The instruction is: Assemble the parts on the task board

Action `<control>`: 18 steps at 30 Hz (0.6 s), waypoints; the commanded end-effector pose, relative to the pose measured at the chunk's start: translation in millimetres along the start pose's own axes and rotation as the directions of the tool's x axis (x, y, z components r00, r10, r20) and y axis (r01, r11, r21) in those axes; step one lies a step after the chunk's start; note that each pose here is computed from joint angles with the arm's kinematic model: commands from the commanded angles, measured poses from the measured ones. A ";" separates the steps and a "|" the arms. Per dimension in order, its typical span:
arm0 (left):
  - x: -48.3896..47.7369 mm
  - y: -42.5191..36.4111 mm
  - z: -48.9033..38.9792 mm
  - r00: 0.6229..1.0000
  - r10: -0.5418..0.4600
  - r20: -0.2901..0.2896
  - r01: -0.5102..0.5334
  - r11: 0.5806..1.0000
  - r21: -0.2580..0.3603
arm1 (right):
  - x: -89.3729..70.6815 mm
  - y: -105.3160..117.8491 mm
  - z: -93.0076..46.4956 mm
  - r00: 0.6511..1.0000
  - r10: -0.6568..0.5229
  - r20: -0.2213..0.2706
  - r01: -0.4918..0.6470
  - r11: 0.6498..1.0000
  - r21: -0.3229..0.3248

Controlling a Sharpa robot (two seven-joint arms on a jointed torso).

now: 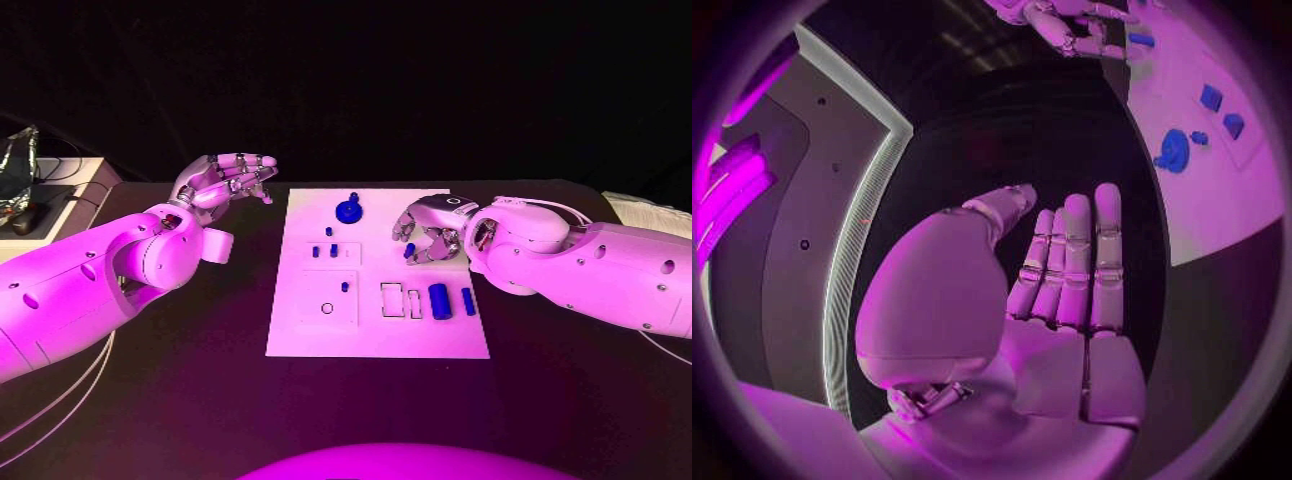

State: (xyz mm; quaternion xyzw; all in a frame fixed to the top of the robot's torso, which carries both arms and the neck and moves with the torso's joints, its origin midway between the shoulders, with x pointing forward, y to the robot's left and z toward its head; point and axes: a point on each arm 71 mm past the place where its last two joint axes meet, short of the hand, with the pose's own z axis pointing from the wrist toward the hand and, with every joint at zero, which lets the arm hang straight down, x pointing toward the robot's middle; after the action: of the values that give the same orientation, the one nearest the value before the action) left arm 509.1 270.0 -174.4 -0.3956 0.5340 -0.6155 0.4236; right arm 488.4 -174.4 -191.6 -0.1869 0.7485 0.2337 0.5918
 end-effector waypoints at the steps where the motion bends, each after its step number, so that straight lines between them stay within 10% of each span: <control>1: 2.3 -1.1 0.3 1.000 -0.003 -0.019 0.003 1.000 0.014 | 3.5 -0.4 1.1 0.998 -0.054 -0.021 0.054 0.998 0.014; 18: 1.0 -0.1 -0.1 1.000 0.000 -0.011 0.000 1.000 0.008 | 4.5 -0.2 0.6 0.997 -0.078 0.003 0.078 0.996 0.031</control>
State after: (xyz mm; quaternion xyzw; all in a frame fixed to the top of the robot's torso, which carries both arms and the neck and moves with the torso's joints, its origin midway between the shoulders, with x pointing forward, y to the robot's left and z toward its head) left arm 509.0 270.9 -175.2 -0.3960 0.5346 -0.6143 0.4243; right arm 488.3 -174.2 -196.3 -0.1989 0.7464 0.2075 0.6002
